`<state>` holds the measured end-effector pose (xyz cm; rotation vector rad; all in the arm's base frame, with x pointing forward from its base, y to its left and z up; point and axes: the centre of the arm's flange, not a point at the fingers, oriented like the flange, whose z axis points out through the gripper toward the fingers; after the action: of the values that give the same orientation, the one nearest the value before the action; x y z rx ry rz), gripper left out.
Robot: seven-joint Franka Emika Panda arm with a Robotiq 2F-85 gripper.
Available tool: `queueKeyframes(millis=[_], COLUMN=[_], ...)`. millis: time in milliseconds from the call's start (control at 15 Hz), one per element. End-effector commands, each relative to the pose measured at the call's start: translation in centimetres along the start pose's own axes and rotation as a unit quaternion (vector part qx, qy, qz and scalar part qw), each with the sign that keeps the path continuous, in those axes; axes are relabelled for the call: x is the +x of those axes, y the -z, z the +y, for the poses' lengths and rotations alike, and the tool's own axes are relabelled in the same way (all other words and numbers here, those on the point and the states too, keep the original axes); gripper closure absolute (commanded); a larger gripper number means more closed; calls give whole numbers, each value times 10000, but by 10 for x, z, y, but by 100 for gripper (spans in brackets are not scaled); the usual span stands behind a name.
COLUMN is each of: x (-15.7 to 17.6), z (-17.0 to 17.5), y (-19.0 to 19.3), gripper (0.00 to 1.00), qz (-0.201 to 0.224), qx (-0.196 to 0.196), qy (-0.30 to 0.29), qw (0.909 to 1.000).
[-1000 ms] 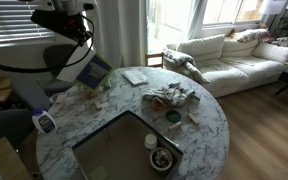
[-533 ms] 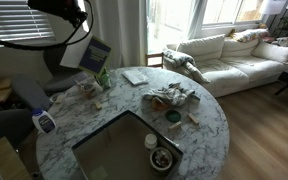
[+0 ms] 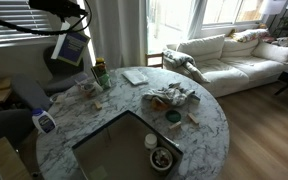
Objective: Put the yellow book in the storage box
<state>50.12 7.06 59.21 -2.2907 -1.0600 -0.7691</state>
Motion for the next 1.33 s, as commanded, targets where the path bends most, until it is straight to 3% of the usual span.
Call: queueKeyframes(millis=[0,667,1267], x=[3,17,32], z=[15,26,39], y=[-23,-79,-79], gripper=[100,100,100], qz=[-92,-71,142], qx=[189,614,669], qy=[441,1300,1518], qw=[9988,9896,9860])
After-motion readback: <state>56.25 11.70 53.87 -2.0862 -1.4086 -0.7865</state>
